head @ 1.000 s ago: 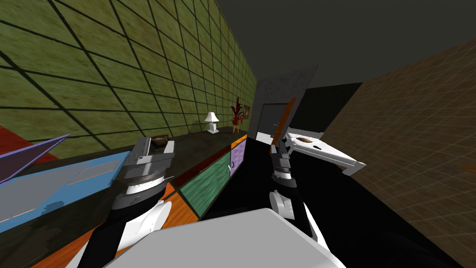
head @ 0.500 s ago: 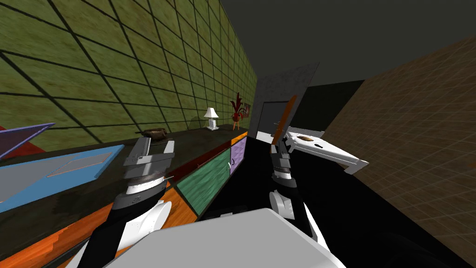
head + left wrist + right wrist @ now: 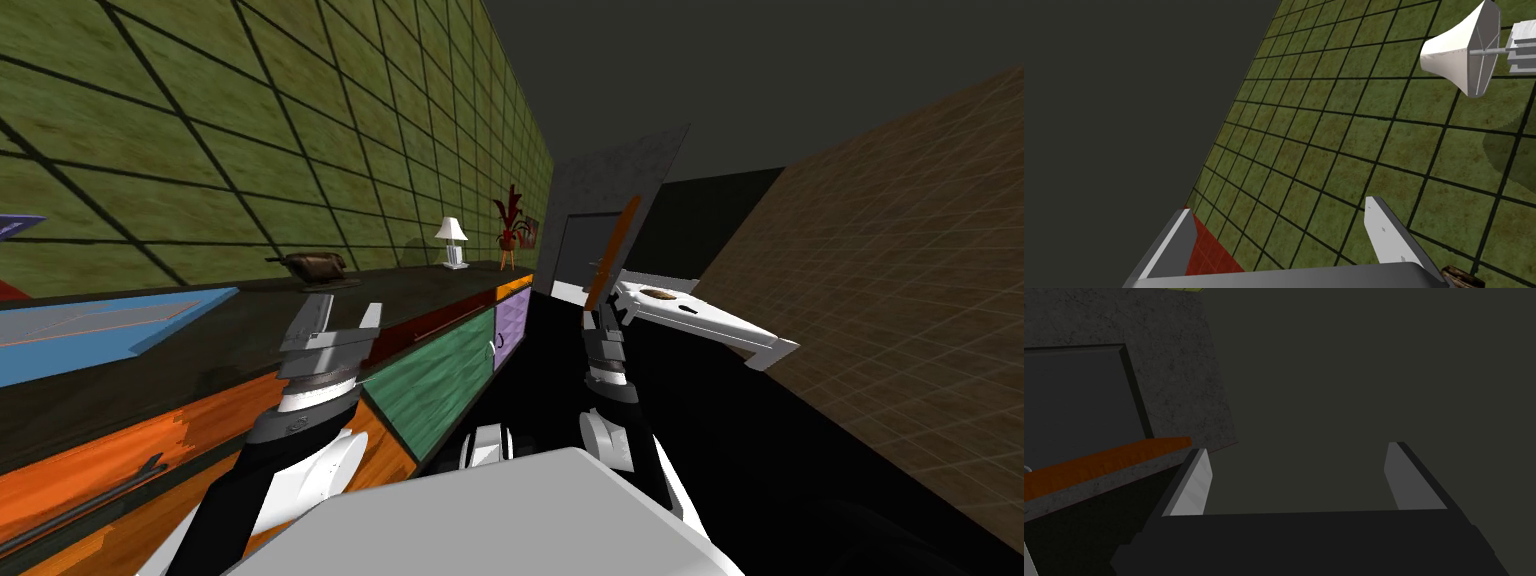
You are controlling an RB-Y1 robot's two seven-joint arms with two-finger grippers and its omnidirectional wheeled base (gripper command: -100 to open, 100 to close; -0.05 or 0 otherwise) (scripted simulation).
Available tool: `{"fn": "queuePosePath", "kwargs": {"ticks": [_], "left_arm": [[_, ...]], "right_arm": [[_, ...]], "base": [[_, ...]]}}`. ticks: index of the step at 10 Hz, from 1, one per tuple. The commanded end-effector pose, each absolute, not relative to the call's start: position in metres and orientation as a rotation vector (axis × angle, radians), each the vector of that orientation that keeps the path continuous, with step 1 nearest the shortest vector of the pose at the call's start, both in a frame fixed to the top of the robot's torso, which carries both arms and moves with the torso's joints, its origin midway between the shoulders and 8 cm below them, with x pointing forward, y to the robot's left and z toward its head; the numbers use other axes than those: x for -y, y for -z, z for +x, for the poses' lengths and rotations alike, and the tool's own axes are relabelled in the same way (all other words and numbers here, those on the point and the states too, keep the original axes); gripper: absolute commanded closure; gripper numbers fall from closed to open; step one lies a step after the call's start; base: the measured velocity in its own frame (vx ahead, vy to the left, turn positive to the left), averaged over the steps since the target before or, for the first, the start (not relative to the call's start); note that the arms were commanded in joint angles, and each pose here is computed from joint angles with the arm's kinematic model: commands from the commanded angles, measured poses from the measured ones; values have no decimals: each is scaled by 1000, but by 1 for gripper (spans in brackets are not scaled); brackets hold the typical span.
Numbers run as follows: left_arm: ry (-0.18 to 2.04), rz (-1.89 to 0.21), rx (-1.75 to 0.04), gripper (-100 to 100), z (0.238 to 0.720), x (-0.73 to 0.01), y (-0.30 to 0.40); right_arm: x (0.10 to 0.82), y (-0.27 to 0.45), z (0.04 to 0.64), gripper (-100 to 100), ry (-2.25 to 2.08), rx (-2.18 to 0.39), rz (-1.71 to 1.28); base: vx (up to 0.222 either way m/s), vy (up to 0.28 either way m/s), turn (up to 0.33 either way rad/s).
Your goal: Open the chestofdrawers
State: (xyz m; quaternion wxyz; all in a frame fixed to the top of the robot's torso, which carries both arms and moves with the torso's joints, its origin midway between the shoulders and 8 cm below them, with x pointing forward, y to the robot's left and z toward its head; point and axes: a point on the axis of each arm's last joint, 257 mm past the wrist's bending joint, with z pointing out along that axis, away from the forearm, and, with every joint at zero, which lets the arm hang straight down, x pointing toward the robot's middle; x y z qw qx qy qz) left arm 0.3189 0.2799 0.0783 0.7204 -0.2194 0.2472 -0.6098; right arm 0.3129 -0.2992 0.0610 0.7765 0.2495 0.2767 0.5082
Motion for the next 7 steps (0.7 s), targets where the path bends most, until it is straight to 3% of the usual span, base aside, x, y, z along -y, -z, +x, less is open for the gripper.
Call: {"fn": "queuePosePath", "kwargs": {"ticks": [1, 7], "left_arm": [[1339, -504, -605, -100, 332, -278, -71], [1306, -591, -714, -100, 365, -280, -49]], "right_arm": [[299, -61, 313, 0, -1100, -599, 540], [299, -61, 313, 0, -1100, -599, 540]], "base": [[62, -89, -12], [64, -90, -21]]}}
